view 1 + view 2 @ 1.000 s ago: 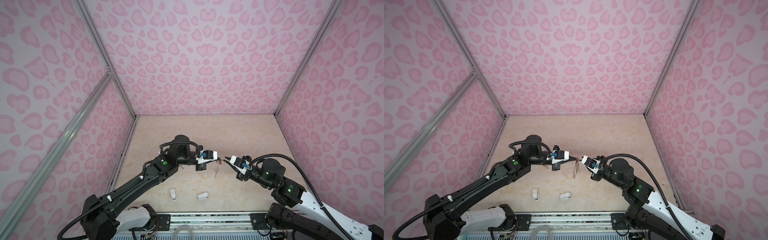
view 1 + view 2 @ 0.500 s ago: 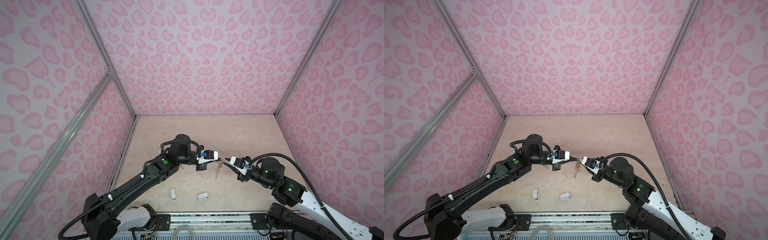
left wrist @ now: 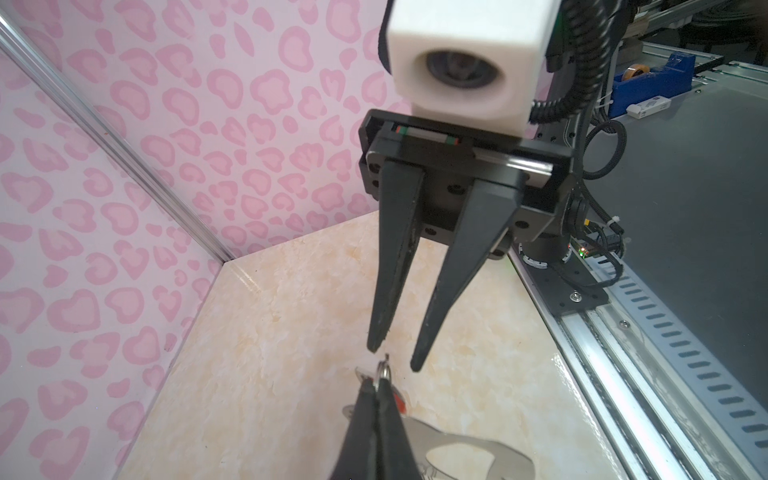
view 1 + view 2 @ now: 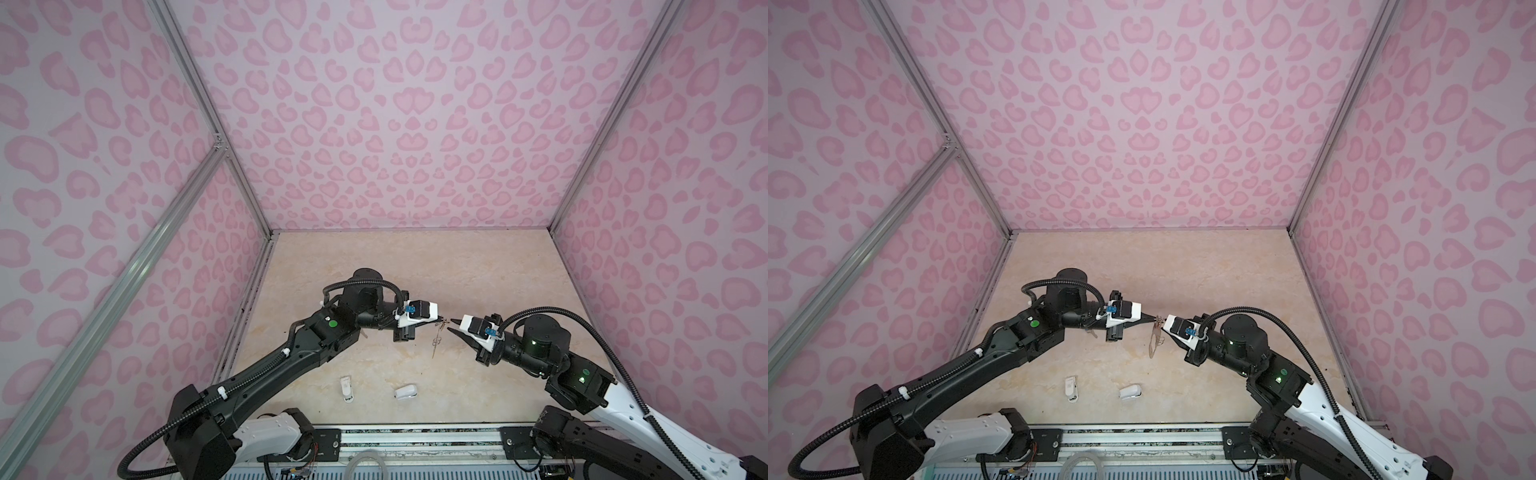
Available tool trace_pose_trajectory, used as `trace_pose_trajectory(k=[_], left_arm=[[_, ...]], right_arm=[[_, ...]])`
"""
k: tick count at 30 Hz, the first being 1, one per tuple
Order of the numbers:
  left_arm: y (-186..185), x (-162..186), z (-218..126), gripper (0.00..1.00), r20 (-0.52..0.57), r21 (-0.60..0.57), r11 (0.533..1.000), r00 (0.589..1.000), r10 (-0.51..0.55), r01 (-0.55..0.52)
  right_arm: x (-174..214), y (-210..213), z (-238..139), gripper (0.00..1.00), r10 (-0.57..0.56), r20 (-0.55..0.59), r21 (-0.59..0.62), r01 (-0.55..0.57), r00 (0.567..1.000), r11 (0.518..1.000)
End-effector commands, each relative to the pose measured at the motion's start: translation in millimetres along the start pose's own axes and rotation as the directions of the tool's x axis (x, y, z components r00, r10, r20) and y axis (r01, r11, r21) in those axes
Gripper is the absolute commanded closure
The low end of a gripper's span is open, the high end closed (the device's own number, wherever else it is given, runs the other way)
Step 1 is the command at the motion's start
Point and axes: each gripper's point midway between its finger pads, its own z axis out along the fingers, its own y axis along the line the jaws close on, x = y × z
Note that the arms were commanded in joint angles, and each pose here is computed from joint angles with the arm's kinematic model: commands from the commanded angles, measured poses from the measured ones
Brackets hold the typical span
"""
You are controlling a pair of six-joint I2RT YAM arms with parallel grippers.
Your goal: Put the keys on the keyring
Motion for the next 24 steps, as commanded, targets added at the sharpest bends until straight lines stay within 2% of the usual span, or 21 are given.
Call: trace_pose_trajectory(k=[1,11,19,24], left_arm=[[4.4,-9.2,-0.6,0.97,0.023,-0.011,1.0,0.999,0.028,-0.028],[3.0,-11.3,1.1,0.97,0.026,0.006,1.0,0.999,0.02,-0.021],[2.1,-14.4,1.0,0.97,0.041,0.014,1.0,0.999,0.005,-0.006],[4.4,-18.8,0.7,0.97,0.056,0.009,1.0,0.998,0.002,-0.002]], right_arm=[[-9.1,-0.3,-0.9,0.8,0.002,0.037,-0.003,-0.002,0.999,1.0],[-8.1,0.2,1.6,0.86,0.003,0.036,-0.008,-0.002,0.999,1.0],[-4.5,-4.0,1.0,1.0,0.006,0.022,0.021,-0.006,1.0,1.0],[-3.1,-7.8,-3.2,1.0,0.01,0.016,0.048,-0.011,1.0,0.999]])
